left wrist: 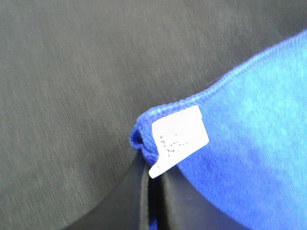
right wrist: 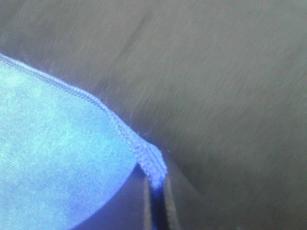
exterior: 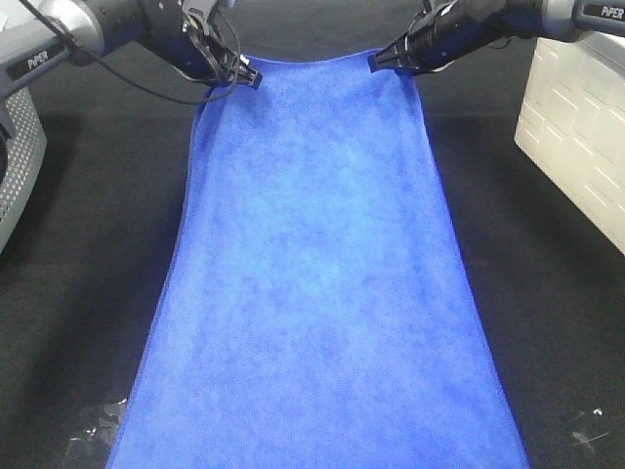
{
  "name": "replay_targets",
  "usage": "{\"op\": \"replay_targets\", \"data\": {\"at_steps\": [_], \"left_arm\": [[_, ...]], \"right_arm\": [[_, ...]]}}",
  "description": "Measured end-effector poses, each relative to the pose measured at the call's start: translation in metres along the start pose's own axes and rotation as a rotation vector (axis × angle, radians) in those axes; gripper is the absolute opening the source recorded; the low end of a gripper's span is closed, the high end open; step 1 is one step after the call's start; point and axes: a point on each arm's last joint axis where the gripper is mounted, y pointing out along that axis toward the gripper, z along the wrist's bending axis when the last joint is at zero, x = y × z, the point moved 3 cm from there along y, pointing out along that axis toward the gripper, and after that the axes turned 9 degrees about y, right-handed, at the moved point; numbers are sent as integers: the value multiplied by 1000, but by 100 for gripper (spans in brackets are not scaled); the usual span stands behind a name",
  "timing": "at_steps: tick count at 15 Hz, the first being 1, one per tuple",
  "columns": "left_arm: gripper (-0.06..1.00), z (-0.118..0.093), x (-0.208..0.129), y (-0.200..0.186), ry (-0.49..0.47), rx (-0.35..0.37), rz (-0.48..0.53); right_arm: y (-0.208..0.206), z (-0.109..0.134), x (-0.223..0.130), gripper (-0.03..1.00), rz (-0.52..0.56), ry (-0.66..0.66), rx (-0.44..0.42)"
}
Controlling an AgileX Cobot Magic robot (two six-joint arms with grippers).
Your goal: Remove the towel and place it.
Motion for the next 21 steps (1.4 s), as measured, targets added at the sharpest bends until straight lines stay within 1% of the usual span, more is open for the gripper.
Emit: {"op": "replay_targets", "data": {"at_steps": [2, 4, 9, 11, 16, 21], "left_arm": [[1, -1, -5, 8, 12, 9, -18], [1, -2, -7, 13, 17, 14, -30], [1, -6, -20, 30, 18, 24, -49], [1, -8, -27, 40, 22, 37, -75], [1, -8, -29, 48, 21, 64, -135], [1, -14, -47, 65, 22, 69, -142]], "right_arm": [[0, -2, 5, 1, -37, -3, -14], [2, -2, 4, 1, -44, -5, -18], [29, -7, -28, 1, -14, 1, -35], [36, -10, -34, 1, -30, 3, -48], [48, -13, -47, 1, -44, 5, -68], [51, -15, -49, 1, -66, 0, -80]]}}
